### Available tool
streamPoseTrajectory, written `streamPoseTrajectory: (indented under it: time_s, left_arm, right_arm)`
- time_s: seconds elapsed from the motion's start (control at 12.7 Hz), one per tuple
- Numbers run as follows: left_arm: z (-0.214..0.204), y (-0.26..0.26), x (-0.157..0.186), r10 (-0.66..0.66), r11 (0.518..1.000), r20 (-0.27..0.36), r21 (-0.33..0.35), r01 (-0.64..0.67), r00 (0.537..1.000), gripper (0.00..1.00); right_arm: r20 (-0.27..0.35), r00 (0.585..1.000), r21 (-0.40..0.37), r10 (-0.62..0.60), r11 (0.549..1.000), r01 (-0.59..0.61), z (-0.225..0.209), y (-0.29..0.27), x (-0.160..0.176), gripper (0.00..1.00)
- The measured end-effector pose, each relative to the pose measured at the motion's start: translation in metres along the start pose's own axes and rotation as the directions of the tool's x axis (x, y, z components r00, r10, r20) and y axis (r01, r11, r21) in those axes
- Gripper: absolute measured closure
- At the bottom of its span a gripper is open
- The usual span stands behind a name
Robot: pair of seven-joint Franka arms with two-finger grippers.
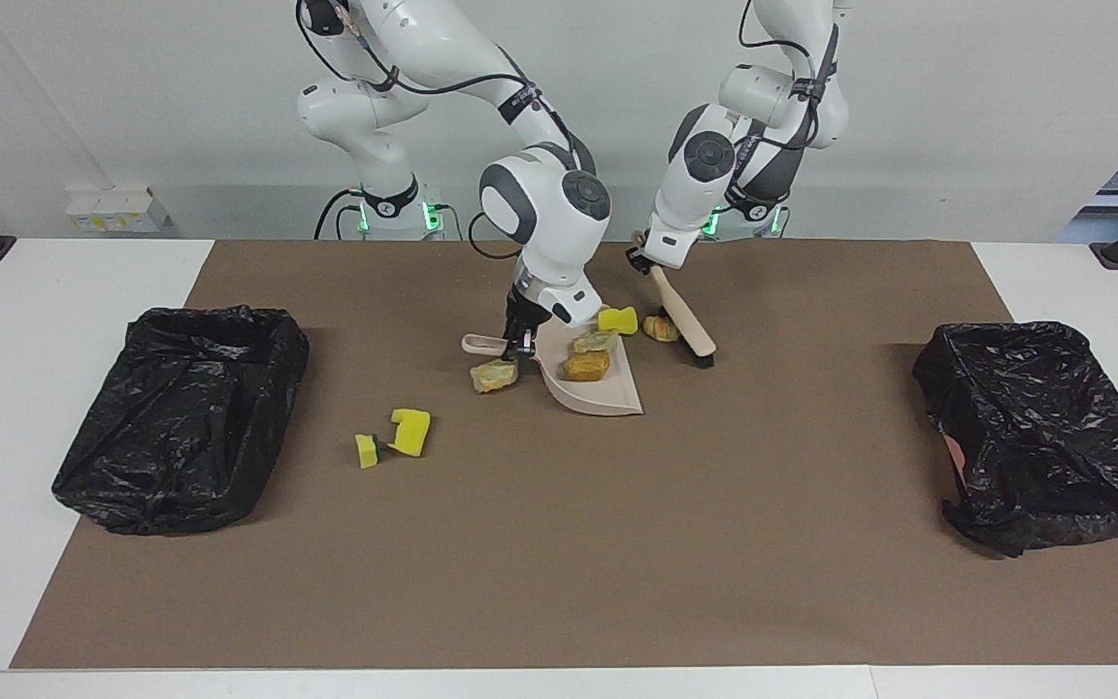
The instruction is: Sweep and dump trash in bin
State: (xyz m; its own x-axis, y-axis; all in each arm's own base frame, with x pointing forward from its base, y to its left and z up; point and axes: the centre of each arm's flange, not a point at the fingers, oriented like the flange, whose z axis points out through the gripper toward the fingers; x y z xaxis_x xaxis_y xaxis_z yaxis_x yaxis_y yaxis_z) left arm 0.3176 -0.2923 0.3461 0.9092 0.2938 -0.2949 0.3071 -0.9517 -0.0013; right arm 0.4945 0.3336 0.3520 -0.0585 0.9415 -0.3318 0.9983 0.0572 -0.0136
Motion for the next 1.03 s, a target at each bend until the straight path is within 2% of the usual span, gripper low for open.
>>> streamPoseTrajectory:
  time_s: [0.16, 0.4, 0.71, 1.03]
  left_arm:
    - [-0.005, 0.02, -0.004, 0.05, 0.997, -0.002, -0.056, -0.05, 0.999, 0.74]
    - [-0.012, 0.046, -0.009, 0.124, 0.986, -0.049, -0.104, -0.129, 0.991, 0.74]
    - [-0.023, 0.063, -0.008, 0.248, 0.96, -0.074, -0.114, -0.255, 0.966, 0.74]
    - [-0.049, 0.056, -0.008, 0.297, 0.951, -0.021, -0.083, -0.298, 0.955, 0.74]
  right_arm:
    - [-0.008, 0.999, 0.005, 0.038, 0.999, -0.038, 0.0, 0.0, 0.001, 0.69]
    - [-0.042, 0.992, 0.003, 0.122, 0.993, -0.122, 0.0, 0.0, 0.004, 0.69]
    - [-0.059, 0.986, 0.008, 0.157, 0.988, -0.156, 0.0, 0.001, 0.006, 0.69]
    - [-0.064, 0.984, 0.006, 0.164, 0.986, -0.164, -0.001, 0.007, -0.001, 0.69]
